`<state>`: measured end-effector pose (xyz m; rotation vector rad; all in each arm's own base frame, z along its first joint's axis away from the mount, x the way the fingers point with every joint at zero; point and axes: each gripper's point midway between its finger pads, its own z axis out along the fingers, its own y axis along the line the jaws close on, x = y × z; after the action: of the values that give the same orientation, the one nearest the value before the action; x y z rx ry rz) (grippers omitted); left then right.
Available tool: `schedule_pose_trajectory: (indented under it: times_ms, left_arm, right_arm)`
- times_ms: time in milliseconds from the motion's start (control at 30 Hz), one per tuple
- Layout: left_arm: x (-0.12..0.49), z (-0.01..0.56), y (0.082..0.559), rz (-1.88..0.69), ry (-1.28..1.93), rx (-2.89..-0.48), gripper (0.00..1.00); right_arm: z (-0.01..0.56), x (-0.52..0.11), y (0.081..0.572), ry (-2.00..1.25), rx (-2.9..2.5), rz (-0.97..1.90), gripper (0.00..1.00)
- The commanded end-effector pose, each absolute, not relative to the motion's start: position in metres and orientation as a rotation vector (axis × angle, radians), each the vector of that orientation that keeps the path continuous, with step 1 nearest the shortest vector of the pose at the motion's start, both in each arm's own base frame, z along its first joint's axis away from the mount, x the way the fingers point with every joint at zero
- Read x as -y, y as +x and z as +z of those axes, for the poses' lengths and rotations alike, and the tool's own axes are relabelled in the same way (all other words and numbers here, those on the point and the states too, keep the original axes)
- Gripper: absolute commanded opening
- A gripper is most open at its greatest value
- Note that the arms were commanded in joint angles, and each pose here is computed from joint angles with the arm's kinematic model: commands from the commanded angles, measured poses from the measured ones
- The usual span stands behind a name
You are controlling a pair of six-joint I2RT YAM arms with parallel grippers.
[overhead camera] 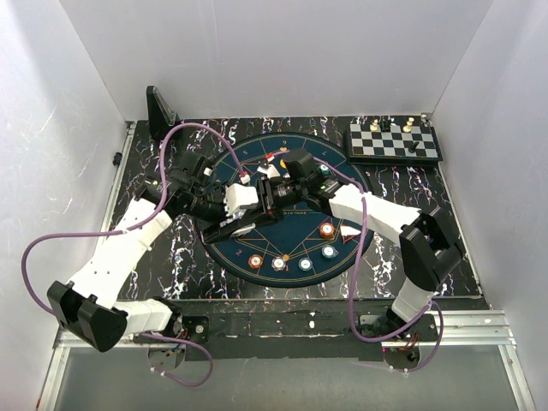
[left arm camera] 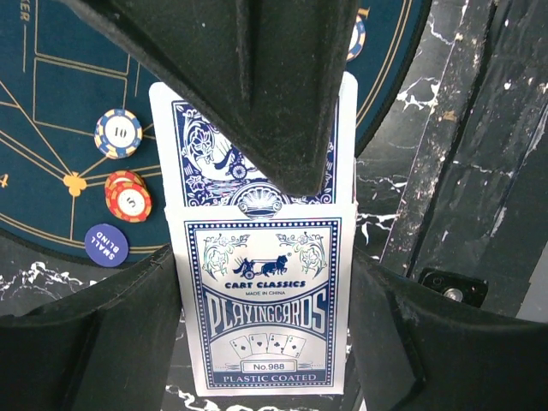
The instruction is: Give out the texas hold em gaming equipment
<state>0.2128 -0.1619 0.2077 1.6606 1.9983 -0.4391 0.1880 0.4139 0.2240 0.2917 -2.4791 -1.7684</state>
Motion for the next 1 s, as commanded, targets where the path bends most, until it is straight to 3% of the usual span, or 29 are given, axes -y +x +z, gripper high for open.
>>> schedule_pose_trajectory:
  times_ms: [0,367,633,967]
  left_arm:
    - [0.169,0.226,0.208,-0.454,1.597,-1.899,0.08]
    - [0.174,0.227,0.201,-0.513,1.578,-1.884,0.01]
    - [0.176,0.231,0.203,-0.52,1.575,-1.875,0.0]
    - [0.18,0.227,0.199,-0.568,1.509,-1.891,0.0]
  right_arm:
    - [0.238,-0.402,0.19,0.31,2.511,-1.836,0.32]
    - [0.232,-0.382,0.193,0.259,2.55,-1.838,0.31]
    - [0.232,-0.375,0.197,0.264,2.606,-1.807,0.4]
    - [0.239,-0.364,0.201,0.252,2.639,-1.815,0.38]
